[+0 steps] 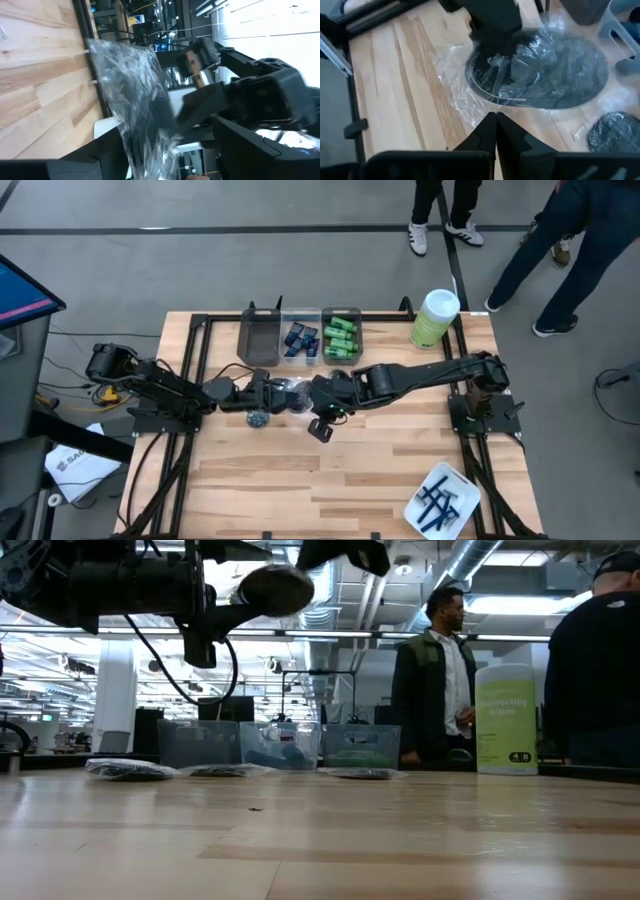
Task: Pick & Place Travel size toiletries
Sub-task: Put the black hairbrush into the left black bin
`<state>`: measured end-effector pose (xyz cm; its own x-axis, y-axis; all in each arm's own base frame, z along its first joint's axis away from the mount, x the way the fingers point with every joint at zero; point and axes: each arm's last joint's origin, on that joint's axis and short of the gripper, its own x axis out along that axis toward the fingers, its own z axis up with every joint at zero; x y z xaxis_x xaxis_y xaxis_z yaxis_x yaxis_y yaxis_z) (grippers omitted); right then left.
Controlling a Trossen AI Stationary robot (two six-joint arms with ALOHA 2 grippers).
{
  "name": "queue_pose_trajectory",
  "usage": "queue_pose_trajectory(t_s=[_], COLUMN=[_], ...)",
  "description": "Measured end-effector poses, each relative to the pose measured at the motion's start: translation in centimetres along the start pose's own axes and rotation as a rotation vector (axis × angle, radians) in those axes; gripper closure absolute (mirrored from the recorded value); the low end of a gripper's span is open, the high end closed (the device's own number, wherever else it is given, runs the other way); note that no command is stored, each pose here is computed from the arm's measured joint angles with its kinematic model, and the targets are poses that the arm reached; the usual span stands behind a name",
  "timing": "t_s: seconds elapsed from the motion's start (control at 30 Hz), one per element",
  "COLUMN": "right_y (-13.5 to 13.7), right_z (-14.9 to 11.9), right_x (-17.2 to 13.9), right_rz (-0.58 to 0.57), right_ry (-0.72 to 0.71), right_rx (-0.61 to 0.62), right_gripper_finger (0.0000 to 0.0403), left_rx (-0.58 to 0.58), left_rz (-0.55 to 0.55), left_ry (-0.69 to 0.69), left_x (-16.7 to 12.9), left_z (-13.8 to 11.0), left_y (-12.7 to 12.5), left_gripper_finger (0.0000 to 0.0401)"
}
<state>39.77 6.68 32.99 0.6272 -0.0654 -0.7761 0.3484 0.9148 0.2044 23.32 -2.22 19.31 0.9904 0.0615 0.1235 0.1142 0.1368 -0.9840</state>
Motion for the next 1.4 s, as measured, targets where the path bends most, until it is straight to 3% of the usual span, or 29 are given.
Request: queue_pose_trajectory(t_s=[0.2,0.6,0.77,1.0,1.13,1.4], right_y=[0.1,-0.3,-0.2,0.0,-0.4,-1.0], right_z=[0.3,0.5,0.8,1.6,0.9,-1.8], right_x=[0.6,0.7,-0.6,-7.7,-11.8,-15.6], right_rz=[0.028,0.036,0.085,0.066,-0.011,-0.257], right_ry=[-0.009,-0.004,0.020,-0.079,-0.163,-0.228], right_rx=[0.002,-0.020,-0.087,-0.102,-0.076,-0.059], right_gripper_finger=[0.0403,0.0397,0.0338,0.0216,0.0184,0.0195], left_rx=[-0.003,0.003,0.019,0.144,0.263,0.535], left_rz=[-0.010,-0.011,-0.012,-0.087,0.012,0.436], left_ry=[0.001,0.009,0.008,-0.018,-0.095,-0.249], left_x=[0.0,0.0,0.0,-0.6,-1.7,-5.4], left_z=[0.0,0.0,0.0,2.3,5.0,10.3], left_y=[-0.1,-0.1,-0.1,-2.0,-2.6,-3.7], left_gripper_finger=[0.0198,0.0379,0.0379,0.0379,0.0379,0.0379])
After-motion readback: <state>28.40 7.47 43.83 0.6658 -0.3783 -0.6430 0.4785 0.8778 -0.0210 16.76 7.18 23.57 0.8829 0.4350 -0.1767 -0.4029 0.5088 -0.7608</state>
